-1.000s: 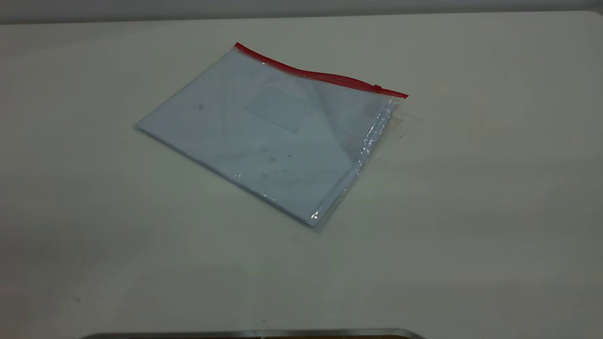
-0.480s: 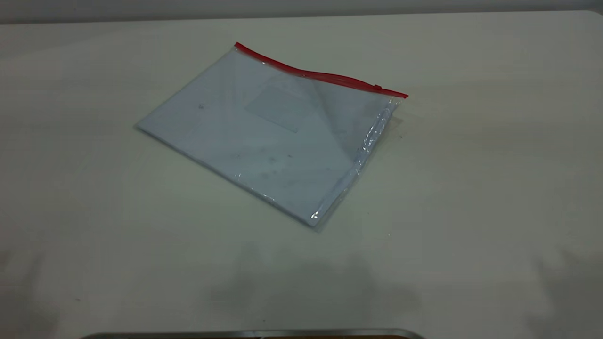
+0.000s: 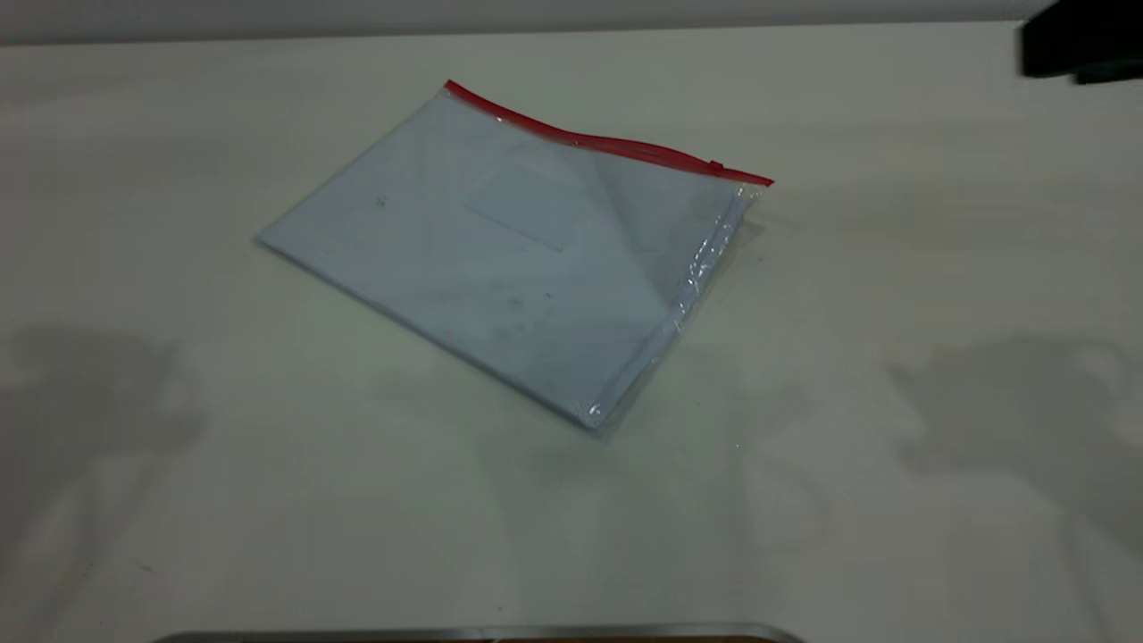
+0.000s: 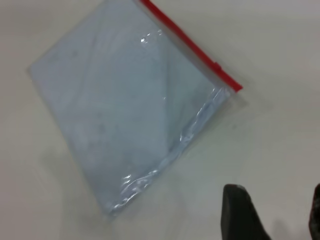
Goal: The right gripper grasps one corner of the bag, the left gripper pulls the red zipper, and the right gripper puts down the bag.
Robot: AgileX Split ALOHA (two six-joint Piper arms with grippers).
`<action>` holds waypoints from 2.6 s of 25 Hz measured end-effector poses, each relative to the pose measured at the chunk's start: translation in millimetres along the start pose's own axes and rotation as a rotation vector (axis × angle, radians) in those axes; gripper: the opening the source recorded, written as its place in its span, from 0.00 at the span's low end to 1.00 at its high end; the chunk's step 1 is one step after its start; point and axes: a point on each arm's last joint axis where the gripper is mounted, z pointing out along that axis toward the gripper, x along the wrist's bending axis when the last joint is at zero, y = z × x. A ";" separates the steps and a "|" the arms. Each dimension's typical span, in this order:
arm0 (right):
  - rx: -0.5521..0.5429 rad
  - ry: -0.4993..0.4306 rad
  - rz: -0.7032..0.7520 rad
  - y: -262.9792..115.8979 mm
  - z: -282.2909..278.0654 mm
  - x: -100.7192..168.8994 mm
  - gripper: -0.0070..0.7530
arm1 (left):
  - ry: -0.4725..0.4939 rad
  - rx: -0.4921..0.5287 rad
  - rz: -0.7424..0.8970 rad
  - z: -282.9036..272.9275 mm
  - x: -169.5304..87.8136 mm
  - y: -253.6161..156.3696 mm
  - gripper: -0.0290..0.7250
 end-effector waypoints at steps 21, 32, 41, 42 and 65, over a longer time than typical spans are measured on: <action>0.156 0.300 0.154 -10.6 226.8 -46.6 0.55 | -0.176 0.046 0.109 66.2 -31.7 7.9 0.55; 0.112 0.293 0.131 7.3 244.1 -46.9 0.55 | -0.167 0.032 0.119 66.3 -31.0 9.1 0.55; 0.121 0.305 0.138 5.6 249.2 -40.4 0.55 | -0.152 0.013 0.118 66.6 -29.7 10.8 0.55; 0.122 0.304 0.141 5.1 250.7 -41.0 0.55 | -0.152 0.013 0.118 66.6 -29.7 10.9 0.55; 0.331 0.629 -0.079 -1.3 237.1 -9.2 0.06 | -0.159 0.082 0.108 104.4 -24.6 15.7 0.55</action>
